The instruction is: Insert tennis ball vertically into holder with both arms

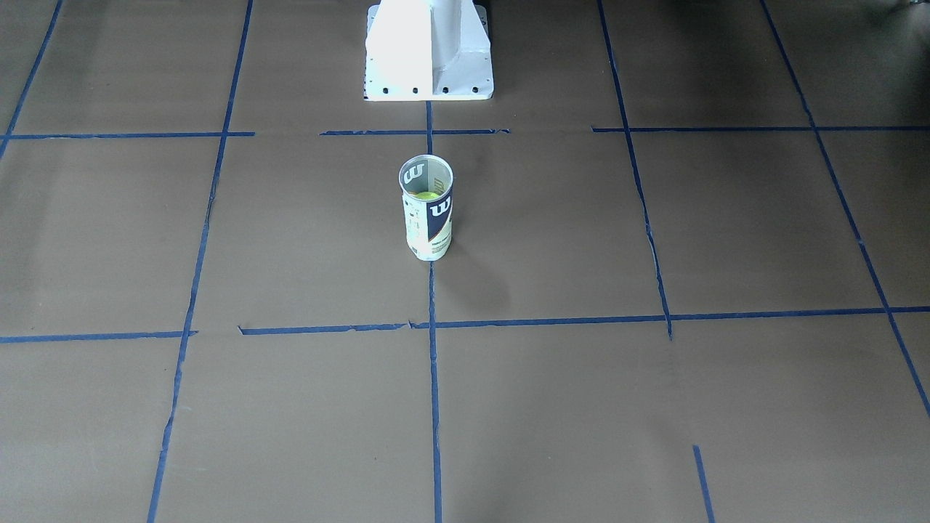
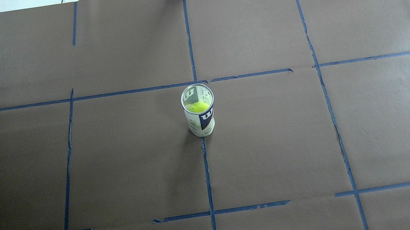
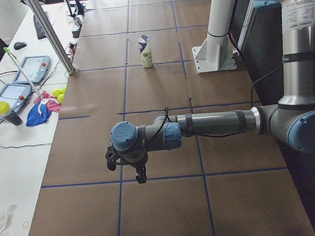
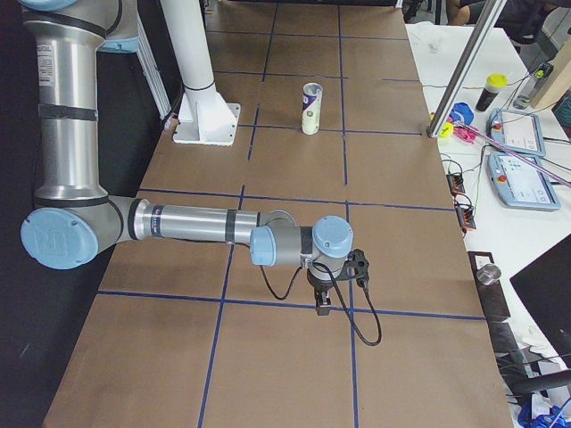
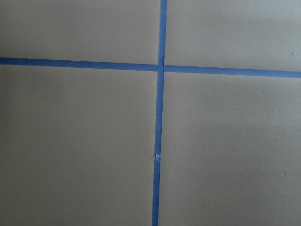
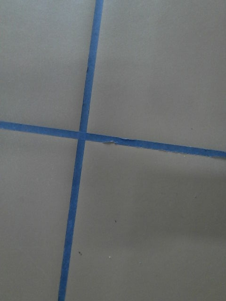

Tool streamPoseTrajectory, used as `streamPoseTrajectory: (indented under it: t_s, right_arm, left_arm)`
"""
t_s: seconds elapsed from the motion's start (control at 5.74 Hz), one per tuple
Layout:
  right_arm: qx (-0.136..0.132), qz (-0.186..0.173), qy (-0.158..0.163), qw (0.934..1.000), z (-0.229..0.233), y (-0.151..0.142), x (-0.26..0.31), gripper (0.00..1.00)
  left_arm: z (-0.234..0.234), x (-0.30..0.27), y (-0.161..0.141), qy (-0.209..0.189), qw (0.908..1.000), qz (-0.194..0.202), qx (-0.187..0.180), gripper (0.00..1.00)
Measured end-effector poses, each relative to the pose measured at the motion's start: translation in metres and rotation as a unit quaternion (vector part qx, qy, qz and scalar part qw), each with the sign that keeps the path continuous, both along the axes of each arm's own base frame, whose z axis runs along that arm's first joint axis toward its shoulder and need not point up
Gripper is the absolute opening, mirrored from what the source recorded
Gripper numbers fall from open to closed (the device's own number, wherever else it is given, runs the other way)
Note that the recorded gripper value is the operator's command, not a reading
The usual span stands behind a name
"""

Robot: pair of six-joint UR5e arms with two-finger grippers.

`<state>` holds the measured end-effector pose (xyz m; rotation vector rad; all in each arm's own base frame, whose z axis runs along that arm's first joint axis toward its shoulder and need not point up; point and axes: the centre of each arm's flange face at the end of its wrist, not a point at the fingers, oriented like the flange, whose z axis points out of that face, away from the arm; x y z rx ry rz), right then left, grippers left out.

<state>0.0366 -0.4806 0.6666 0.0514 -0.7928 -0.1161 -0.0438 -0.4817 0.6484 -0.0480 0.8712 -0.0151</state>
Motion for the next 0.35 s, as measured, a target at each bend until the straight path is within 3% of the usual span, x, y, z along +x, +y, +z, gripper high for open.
streamPoseTrajectory:
  t_s: [0.35]
  right_arm:
    - [-0.015,-0.006,-0.004,0.9999,-0.0036,-0.0040,-0.0015,1.00]
  left_arm:
    - [0.0002,0.0002,-0.0003,-0.001,1.0000,0.001,0.000,1.00]
